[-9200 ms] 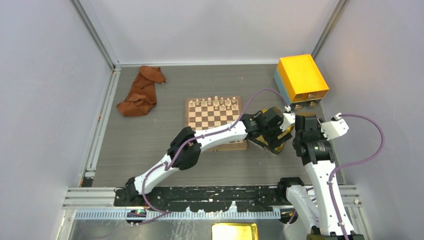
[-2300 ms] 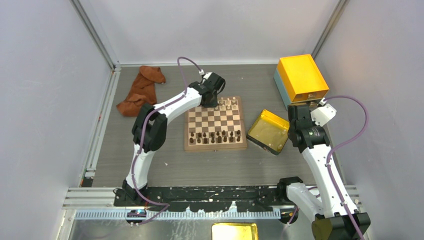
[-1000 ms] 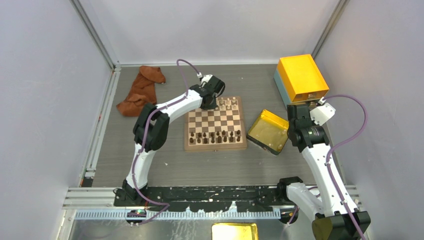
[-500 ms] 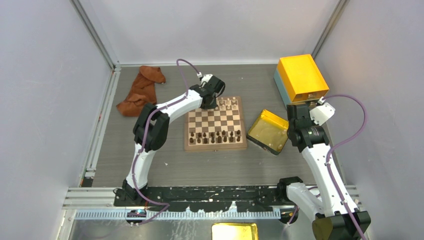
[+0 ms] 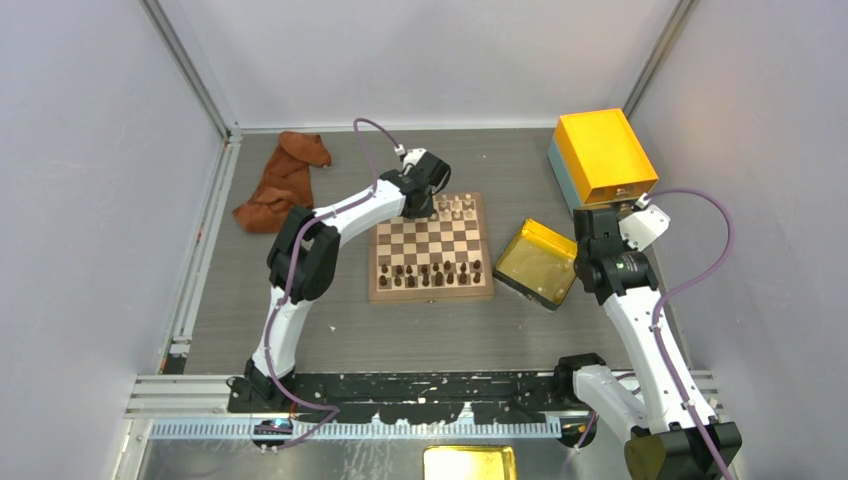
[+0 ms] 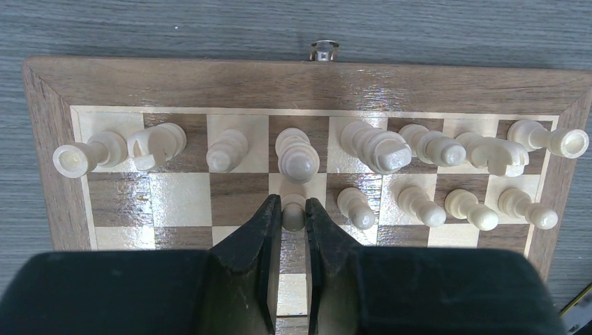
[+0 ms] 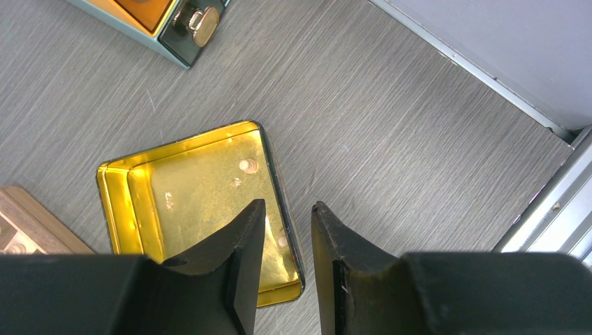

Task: Set up the chess pieces on the board
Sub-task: Place the chess piece on the chessboard.

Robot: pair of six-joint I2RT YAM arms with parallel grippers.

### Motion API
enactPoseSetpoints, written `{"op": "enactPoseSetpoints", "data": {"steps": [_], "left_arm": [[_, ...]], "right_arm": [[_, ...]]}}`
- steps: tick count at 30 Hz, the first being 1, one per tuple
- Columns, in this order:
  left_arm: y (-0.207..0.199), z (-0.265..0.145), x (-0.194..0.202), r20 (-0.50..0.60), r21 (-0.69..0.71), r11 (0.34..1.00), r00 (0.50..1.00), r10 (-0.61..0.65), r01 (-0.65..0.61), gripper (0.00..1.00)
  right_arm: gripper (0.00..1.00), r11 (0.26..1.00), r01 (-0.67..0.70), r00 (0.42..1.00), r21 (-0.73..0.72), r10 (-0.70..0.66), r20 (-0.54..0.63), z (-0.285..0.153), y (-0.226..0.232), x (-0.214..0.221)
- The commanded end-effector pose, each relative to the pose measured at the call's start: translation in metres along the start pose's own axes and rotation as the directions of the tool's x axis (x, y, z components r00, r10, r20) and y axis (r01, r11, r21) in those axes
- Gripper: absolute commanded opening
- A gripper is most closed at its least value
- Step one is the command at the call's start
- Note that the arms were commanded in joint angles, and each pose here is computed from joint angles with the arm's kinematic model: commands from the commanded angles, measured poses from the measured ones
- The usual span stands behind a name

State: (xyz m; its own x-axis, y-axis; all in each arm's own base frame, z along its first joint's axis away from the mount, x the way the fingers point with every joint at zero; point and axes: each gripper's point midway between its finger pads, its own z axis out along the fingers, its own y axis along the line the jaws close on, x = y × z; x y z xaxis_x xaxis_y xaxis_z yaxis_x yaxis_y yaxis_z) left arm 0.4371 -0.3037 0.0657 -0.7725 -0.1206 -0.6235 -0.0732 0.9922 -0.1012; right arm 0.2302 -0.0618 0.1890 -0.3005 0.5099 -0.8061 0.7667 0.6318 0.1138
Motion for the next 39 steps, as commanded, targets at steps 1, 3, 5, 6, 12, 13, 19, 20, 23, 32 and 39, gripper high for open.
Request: {"op": "enactPoseSetpoints", "data": {"steps": [1,3,5,6,12,13,19,20,23,32,39], "left_arm": [[0.002,0.003,-0.011,0.033,-0.008,1.0,0.999,-0.01,0.011,0.03],[0.001,0.002,-0.01,0.031,-0.005,1.0,0.999,-0.008,0.008,0.04],[0.001,0.002,-0.009,0.029,-0.008,1.0,1.0,-0.007,0.008,0.07],[0.002,0.002,-0.009,0.028,-0.008,1.0,1.0,-0.007,0.008,0.1],[0.004,0.0,-0.01,0.033,-0.014,1.0,0.999,-0.005,0.005,0.17],[0.004,0.0,-0.01,0.033,-0.015,1.0,0.999,-0.004,0.005,0.19],[0.006,0.0,-0.009,0.03,-0.024,1.0,1.0,-0.001,0.002,0.21],[0.006,-0.001,-0.009,0.028,-0.025,1.0,1.0,0.001,0.0,0.22],[0.006,-0.001,-0.009,0.028,-0.025,1.0,1.0,0.001,-0.001,0.28],[0.006,-0.003,-0.011,0.034,-0.025,1.0,0.999,0.003,-0.002,0.3],[0.003,-0.009,-0.014,0.048,-0.02,1.0,0.999,0.008,-0.007,0.29]], "right_arm": [[0.37,1.0,-0.026,0.998,-0.007,0.026,0.048,-0.002,0.003,-0.013],[0.37,1.0,-0.025,0.999,-0.009,0.026,0.046,-0.001,0.004,-0.012],[0.37,1.0,-0.027,0.999,-0.009,0.027,0.047,-0.001,0.004,-0.012],[0.37,1.0,-0.027,0.999,-0.008,0.027,0.046,-0.001,0.004,-0.012],[0.37,1.0,-0.026,0.999,-0.011,0.026,0.043,-0.001,0.004,-0.011],[0.37,1.0,-0.026,0.999,-0.012,0.026,0.042,-0.001,0.005,-0.01],[0.37,1.0,-0.028,0.999,-0.014,0.029,0.042,-0.001,0.005,-0.011],[0.37,1.0,-0.028,0.999,-0.013,0.028,0.041,0.0,0.005,-0.01],[0.37,1.0,-0.028,0.999,-0.014,0.028,0.041,-0.001,0.005,-0.01],[0.37,0.999,-0.03,0.999,-0.016,0.03,0.041,-0.001,0.005,-0.01],[0.37,0.999,-0.033,0.999,-0.019,0.034,0.042,-0.002,0.005,-0.011]]}}
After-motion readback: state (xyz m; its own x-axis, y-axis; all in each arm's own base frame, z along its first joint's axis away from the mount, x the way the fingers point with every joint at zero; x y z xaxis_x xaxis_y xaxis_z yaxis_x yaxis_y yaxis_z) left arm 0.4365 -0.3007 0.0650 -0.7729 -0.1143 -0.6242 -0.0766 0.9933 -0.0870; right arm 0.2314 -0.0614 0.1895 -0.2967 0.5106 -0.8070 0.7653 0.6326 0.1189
